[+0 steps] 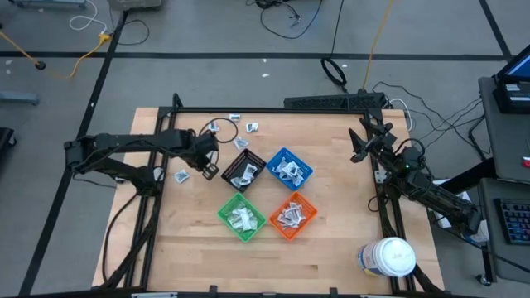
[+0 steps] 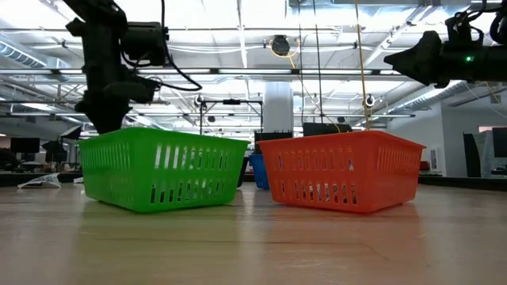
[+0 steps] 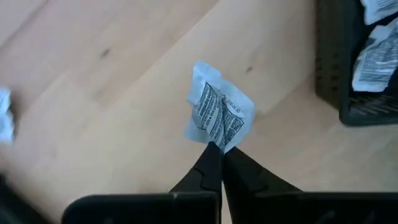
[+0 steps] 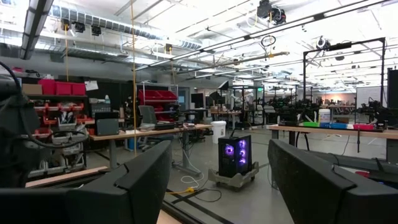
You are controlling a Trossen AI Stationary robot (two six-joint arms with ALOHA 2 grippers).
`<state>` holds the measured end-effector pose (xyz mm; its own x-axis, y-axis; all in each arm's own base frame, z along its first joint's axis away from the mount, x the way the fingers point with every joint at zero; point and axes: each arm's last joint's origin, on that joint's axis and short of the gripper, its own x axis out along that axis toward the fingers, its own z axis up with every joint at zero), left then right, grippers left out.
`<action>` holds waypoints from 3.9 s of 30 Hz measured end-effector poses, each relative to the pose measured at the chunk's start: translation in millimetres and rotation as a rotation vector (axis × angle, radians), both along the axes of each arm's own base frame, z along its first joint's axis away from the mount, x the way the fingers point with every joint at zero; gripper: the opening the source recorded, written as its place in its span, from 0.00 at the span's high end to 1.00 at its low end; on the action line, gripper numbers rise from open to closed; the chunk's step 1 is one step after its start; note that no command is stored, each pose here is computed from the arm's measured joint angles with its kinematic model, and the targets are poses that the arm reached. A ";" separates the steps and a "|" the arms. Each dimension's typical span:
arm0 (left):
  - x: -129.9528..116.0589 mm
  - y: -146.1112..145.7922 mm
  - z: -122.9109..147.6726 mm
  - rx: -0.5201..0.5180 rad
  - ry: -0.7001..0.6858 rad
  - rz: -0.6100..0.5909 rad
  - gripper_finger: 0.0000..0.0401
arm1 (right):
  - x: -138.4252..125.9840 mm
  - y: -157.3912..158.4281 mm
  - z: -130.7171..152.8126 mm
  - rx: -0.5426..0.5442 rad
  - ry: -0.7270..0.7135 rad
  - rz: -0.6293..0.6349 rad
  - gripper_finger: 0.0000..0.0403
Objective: Pick & Place First Aid Supplies
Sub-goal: Put the black towelette pack into the black bin
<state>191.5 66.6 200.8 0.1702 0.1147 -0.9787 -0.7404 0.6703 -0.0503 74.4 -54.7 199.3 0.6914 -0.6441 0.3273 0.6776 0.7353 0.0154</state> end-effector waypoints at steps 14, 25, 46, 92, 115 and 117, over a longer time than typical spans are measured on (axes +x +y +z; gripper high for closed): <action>40.3 5.2 30.3 -0.070 0.139 0.071 1.00 | 0.0 0.0 -0.1 0.000 0.000 0.000 0.35; 128.2 1.7 50.0 -0.103 0.088 0.050 1.00 | 0.0 0.0 -0.1 0.000 0.000 0.000 0.35; 173.7 -6.4 -12.4 -0.181 0.155 0.054 0.80 | 0.0 0.0 -0.1 0.000 0.000 0.000 0.35; 126.9 161.7 -24.0 -0.113 0.174 -0.311 0.47 | 0.0 0.0 -0.1 0.000 0.001 0.000 0.35; 147.5 154.8 -48.0 -0.118 0.128 -0.337 0.95 | 0.0 0.0 -0.1 0.000 0.000 0.000 0.35; 147.6 154.7 -47.9 -0.126 0.120 -0.332 0.97 | 0.1 0.0 -0.2 0.001 0.001 0.000 0.35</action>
